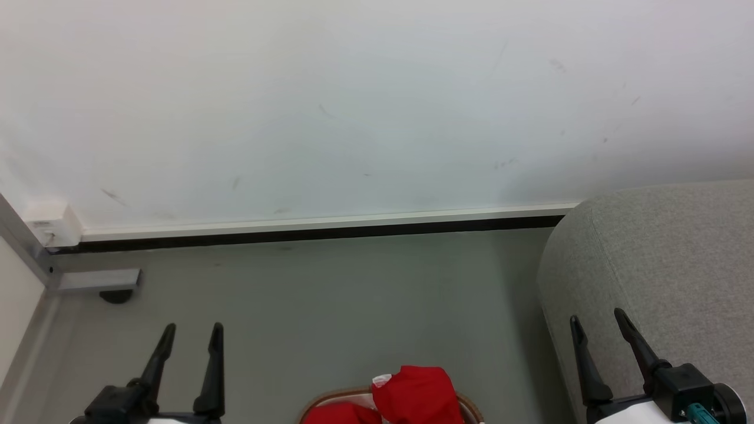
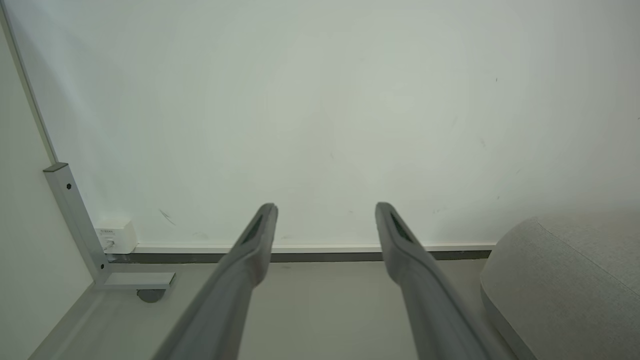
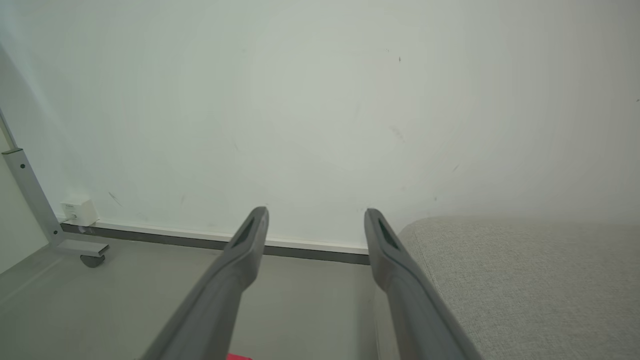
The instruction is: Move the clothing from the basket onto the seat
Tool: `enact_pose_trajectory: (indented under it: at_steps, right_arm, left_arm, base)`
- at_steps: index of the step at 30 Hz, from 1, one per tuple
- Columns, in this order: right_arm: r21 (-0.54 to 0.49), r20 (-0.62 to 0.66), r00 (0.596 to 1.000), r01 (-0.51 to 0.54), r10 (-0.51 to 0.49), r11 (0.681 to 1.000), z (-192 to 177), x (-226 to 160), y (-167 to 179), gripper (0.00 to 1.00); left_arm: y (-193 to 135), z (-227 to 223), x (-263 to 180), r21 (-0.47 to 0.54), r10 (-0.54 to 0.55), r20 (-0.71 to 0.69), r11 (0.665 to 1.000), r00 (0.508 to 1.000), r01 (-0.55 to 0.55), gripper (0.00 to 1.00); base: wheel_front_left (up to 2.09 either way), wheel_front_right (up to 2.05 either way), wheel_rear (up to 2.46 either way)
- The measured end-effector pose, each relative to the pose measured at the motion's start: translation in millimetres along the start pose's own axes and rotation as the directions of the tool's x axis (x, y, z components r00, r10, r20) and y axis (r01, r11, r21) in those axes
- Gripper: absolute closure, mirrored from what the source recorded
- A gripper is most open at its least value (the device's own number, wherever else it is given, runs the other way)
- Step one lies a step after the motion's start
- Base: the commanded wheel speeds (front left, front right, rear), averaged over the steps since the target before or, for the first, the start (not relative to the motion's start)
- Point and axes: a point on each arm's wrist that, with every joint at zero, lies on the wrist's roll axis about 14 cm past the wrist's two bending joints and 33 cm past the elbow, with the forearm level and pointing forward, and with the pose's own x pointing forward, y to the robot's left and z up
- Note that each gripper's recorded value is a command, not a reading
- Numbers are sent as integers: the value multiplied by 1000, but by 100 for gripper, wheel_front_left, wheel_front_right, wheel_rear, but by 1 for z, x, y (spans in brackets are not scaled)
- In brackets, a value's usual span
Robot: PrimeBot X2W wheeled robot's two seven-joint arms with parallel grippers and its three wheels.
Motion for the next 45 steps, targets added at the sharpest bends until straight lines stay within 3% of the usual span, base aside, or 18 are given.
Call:
enact_pose_trajectory:
  at_steps: [14, 26, 45]
  right_arm:
    - [26, 4, 1000, 21, -21, 999, 1, -1, -5, 0]
    - [34, -8, 997, 82, -81, 996, -3, -8, -25, 0]
    - [27, -55, 981, 189, -188, 982, -20, -4, -62, 0]
  left_arm:
    - [-5, -2, 3, -8, -14, -6, 1000, 1000, 14, 0]
    - [-28, -24, 13, -31, -90, -64, 996, 994, 88, 0]
    - [-76, -103, 44, -48, -290, -271, 957, 918, 288, 0]
  base:
    - [0, 0, 0]
    - [0, 0, 0]
    - [0, 0, 0]
